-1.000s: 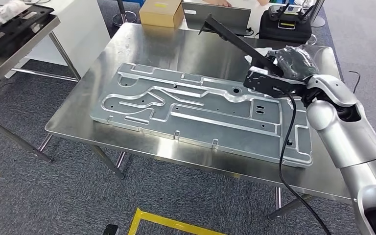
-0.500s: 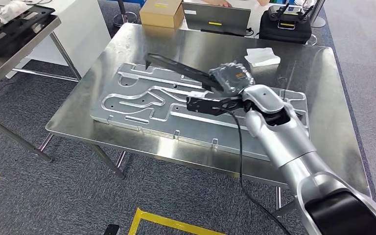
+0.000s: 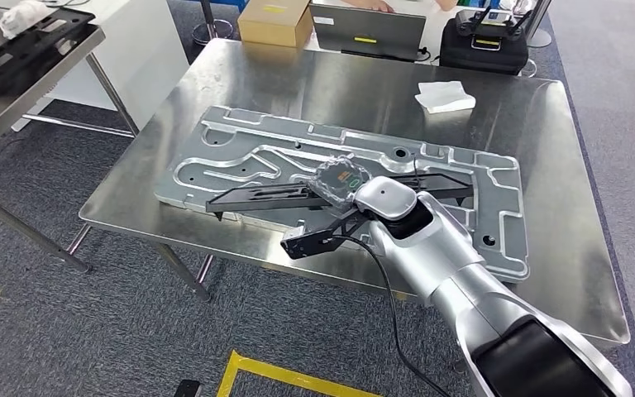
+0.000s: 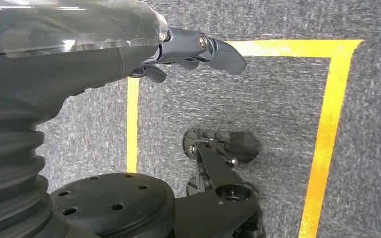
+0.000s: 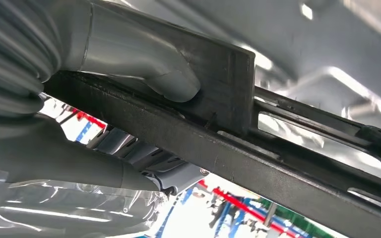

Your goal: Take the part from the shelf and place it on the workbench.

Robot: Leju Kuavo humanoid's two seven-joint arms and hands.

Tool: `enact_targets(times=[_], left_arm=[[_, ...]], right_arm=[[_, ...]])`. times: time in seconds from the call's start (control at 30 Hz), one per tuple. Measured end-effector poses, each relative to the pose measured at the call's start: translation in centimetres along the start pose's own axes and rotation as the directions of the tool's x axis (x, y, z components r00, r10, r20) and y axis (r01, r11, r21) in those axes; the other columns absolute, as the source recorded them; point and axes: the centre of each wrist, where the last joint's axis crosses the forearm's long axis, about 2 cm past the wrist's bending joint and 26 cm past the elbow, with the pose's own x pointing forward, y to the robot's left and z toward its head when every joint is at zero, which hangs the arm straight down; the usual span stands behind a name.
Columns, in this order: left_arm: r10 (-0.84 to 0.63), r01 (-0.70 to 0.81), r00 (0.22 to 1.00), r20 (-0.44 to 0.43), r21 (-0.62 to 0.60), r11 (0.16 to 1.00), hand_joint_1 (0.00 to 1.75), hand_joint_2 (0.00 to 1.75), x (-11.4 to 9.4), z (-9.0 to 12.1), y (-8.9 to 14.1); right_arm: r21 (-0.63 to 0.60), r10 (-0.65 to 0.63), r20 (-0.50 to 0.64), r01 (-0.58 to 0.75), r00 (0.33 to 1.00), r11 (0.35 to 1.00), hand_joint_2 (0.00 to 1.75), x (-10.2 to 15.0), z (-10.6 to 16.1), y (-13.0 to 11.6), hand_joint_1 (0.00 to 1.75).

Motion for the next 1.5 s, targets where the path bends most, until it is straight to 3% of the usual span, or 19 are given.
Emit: enact_targets(times=[0.47,0.83,1.13,1.5], left_arm=[[0.03,-0.029,0.999,-0.032,0.031,0.999,0.0,1.75,0.1,0.0,0.2],[0.057,-0.056,0.998,-0.02,0.063,0.996,0.0,1.75,-0.4,0.1,0.1],[0.062,-0.06,0.998,-0.022,0.063,0.996,0.0,1.75,-0.5,0.2,0.0],[0.044,-0.043,0.999,-0.018,0.058,0.997,0.0,1.75,-0.5,0.2,-0.1]], right_arm=[[0.076,0.093,0.027,-0.094,0.995,0.993,1.75,0.5,-0.3,1.2,1.75],[-0.044,0.167,-0.137,-0.174,0.976,0.984,1.75,-0.5,0.2,1.4,1.75],[-0.045,0.167,-0.171,-0.177,0.971,0.983,1.75,-1.2,0.7,1.8,1.75],[-0.046,0.153,-0.306,-0.175,0.94,0.984,1.75,-2.5,1.7,2.8,1.75]])
